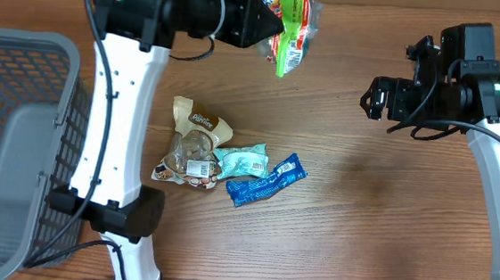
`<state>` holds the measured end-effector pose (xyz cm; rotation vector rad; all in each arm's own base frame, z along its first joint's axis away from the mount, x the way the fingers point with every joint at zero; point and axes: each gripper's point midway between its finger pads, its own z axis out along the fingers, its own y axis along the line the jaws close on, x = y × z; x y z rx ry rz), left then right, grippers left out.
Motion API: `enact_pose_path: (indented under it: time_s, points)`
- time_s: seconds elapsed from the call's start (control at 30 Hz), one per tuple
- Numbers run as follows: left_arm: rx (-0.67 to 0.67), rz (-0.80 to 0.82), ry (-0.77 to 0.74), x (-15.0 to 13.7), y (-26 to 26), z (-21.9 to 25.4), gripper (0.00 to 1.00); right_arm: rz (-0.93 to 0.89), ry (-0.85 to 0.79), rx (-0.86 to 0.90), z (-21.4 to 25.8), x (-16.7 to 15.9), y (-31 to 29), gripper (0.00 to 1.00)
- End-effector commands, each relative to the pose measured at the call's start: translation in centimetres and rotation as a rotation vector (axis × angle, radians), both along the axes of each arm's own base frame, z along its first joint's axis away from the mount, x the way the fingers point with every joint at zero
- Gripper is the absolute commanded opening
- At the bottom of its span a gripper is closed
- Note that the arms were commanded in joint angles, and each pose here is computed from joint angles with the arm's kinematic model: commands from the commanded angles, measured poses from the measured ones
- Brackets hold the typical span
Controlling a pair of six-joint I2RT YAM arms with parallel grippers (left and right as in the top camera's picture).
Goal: Scan the item barcode
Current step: 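Hold the Haribo bag barcode in front of the white scanner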
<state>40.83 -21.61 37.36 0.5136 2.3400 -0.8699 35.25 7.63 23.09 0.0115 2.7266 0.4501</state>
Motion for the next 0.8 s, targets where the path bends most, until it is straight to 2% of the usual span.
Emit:
enact_pose_path:
  time_s: [0.0, 0.03, 0.2, 0.33, 0.43, 0.57, 0.77]
  points:
    - [0.306, 0.243, -0.112, 3.3, 2.8, -2.1, 0.04, 0.005, -0.026, 0.003, 0.8, 0.3, 0.2, 1.00]
    - [0.441, 0.334, -0.165, 4.8, 3.5, -3.1, 0.04, 0.005, -0.026, 0.003, 0.8, 0.4, 0.2, 1.00]
    - [0.714, 0.533, -0.305, 9.3, 3.5, -5.8, 0.04, 0.005, -0.030, 0.003, 0.8, 0.4, 0.2, 1.00]
    - [0.829, 0.602, -0.361, 12.3, 1.8, -9.6, 0.04, 0.005, -0.030, 0.003, 0.8, 0.4, 0.2, 1.00]
    - [0.969, 0.759, -0.467, 14.8, 1.5, -12.0, 0.04, 0.005, -0.029, 0.003, 0.8, 0.4, 0.2, 1.00]
    - [1.050, 0.828, -0.590, 17.4, -0.3, -14.2, 0.04, 0.005, -0.029, 0.003, 0.8, 0.4, 0.2, 1.00]
    - [1.021, 0.837, -0.651, 20.0, -2.5, -18.5, 0.04, 0.005, -0.029, 0.003, 0.8, 0.4, 0.2, 1.00]
